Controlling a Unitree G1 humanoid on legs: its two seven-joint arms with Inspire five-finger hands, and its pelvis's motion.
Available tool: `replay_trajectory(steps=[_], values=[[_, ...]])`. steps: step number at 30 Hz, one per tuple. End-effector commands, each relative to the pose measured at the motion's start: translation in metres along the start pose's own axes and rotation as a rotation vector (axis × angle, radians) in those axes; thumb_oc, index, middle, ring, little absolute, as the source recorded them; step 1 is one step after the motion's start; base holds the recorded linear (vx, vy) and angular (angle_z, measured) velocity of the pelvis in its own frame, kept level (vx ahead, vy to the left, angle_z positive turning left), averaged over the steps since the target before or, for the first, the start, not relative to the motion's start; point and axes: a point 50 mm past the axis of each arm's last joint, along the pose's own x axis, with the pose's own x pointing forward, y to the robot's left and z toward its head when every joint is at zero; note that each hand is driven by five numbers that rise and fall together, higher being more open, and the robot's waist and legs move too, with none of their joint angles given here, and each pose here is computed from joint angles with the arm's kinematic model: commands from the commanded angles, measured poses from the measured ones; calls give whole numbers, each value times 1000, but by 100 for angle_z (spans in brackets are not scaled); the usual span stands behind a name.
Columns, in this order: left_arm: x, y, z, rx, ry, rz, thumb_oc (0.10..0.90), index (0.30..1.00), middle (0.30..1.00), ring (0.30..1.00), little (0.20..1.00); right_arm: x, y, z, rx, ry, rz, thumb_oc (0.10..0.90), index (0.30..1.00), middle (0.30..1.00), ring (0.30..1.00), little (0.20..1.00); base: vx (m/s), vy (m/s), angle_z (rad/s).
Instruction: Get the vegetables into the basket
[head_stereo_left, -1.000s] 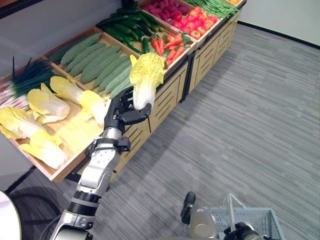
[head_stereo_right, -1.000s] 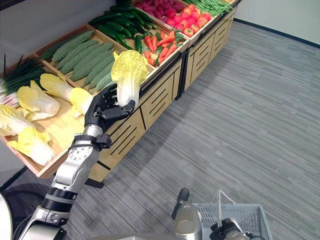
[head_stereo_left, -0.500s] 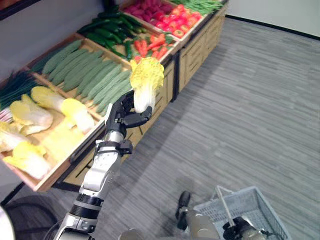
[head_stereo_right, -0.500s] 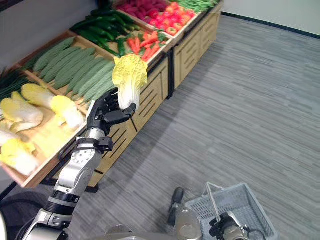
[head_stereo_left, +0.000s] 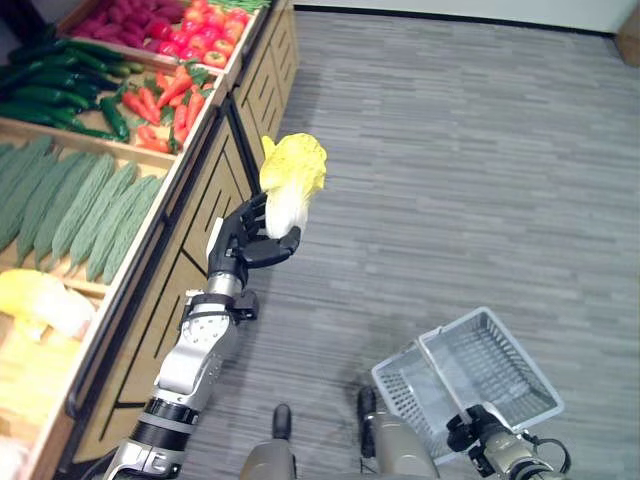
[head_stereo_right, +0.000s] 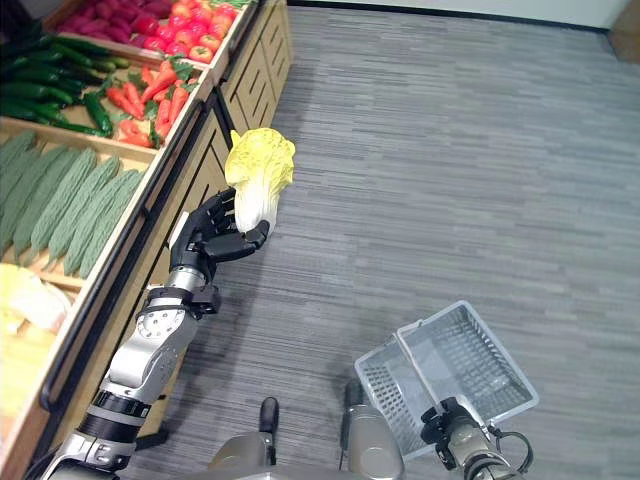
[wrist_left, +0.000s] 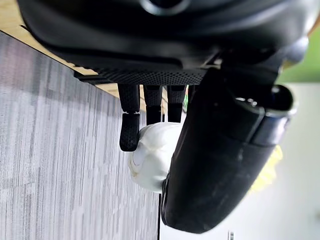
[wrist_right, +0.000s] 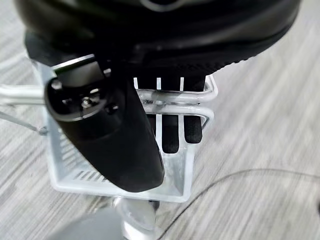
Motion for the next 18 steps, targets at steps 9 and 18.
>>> replay_trajectory(steps=[9, 18], values=[[5, 3, 80, 66, -381, -29, 400, 300, 300, 300, 300, -2, 18, 3, 27, -1, 54, 400, 300, 300, 300, 300, 8, 104, -30], [2, 9, 71, 59, -333, -14, 400, 300, 300, 300, 300, -1, 16, 19, 5, -50, 51, 400, 300, 300, 300, 300, -64, 37, -47]])
